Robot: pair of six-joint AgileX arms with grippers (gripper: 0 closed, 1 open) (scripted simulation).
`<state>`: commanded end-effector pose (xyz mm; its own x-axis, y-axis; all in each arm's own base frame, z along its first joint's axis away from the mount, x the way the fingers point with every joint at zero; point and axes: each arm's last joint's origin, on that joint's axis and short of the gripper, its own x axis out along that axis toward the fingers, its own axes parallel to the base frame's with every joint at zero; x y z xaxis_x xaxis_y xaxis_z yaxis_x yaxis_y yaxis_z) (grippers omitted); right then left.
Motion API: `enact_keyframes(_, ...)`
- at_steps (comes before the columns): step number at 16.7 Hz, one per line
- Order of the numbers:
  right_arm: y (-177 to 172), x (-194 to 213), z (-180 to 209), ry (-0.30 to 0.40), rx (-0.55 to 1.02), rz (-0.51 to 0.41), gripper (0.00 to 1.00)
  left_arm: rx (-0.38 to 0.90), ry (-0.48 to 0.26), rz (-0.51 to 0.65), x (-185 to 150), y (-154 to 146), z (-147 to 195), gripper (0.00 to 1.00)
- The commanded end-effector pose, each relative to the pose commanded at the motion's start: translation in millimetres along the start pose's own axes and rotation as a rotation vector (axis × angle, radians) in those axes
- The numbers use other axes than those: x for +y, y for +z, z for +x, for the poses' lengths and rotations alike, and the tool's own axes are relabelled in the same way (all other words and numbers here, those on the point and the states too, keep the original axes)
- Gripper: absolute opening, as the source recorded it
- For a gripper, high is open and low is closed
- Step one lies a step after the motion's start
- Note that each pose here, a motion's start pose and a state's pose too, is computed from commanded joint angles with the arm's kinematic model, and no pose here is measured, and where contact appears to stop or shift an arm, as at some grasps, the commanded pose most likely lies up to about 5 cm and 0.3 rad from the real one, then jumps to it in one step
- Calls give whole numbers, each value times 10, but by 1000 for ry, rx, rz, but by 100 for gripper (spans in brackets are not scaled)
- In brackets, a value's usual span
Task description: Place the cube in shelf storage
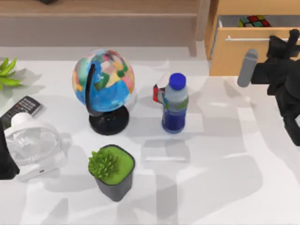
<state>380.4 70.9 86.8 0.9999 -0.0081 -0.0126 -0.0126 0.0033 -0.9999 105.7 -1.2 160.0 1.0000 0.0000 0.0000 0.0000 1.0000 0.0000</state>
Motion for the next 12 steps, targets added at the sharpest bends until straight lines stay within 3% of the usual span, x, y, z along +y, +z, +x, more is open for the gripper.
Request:
enact_keyframes(8, 4, -11, -165, -8, -2, -1, 0, 0, 0, 0, 0, 0, 0, 100)
enact_keyframes(12, 2, 11, -482, 0, 1, 0, 0, 0, 0, 0, 0, 0, 0, 100)
